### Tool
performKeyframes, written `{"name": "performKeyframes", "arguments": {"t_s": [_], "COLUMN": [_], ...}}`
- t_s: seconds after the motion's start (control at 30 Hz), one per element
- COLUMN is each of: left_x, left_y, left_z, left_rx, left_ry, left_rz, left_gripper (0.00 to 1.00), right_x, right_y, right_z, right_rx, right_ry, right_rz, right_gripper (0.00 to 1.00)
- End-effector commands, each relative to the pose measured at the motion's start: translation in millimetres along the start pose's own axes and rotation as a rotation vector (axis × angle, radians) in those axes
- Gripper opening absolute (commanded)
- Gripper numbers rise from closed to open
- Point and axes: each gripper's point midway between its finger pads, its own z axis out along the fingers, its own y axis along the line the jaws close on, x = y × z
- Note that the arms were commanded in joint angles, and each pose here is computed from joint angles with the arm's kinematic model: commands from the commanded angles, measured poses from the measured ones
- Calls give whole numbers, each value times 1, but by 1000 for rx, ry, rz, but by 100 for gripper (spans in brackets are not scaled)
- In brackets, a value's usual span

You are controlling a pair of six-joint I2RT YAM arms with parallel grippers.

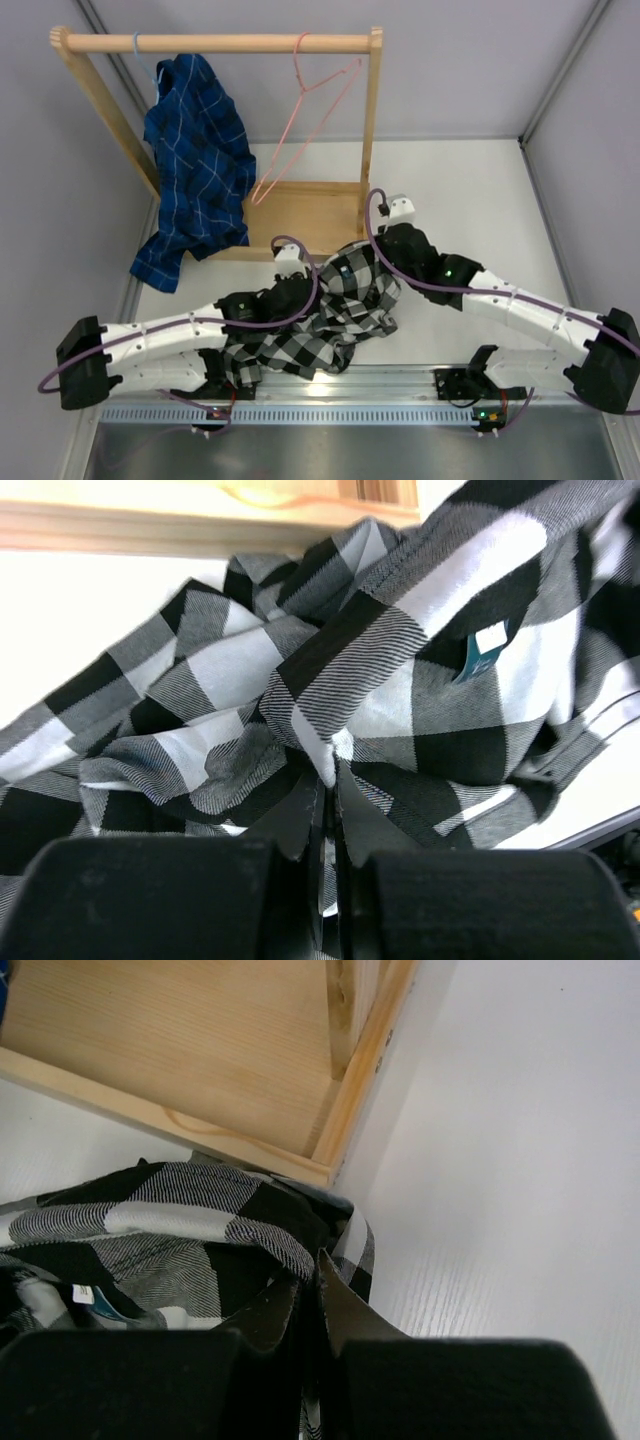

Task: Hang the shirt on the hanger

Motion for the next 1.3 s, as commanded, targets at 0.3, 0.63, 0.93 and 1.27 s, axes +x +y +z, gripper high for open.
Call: {"name": "performKeyframes", "arguments": {"t_s": [0.3, 0.63, 0.93, 1.27], "left_x": [-17, -14, -4, 14], "left_y": [33, 46, 54, 50], "left_z": [-37, -51, -46, -37], "left_rx": [4, 106, 114, 112], "left_ry": [-38, -110, -115, -43], "left_rz": [17, -60, -87, -84], "left_gripper": [0, 0, 0, 0], "right_x": [-67, -176, -261, -287], "right_y": [55, 128, 161, 180], "right_z": [-63, -103, -79, -19], "right_rx": [-403, -464, -208, 68], "right_ry": [-213, -373, -549, -548], "right_rz": [133, 190, 200, 28], "right_gripper": [64, 79, 82, 79]}}
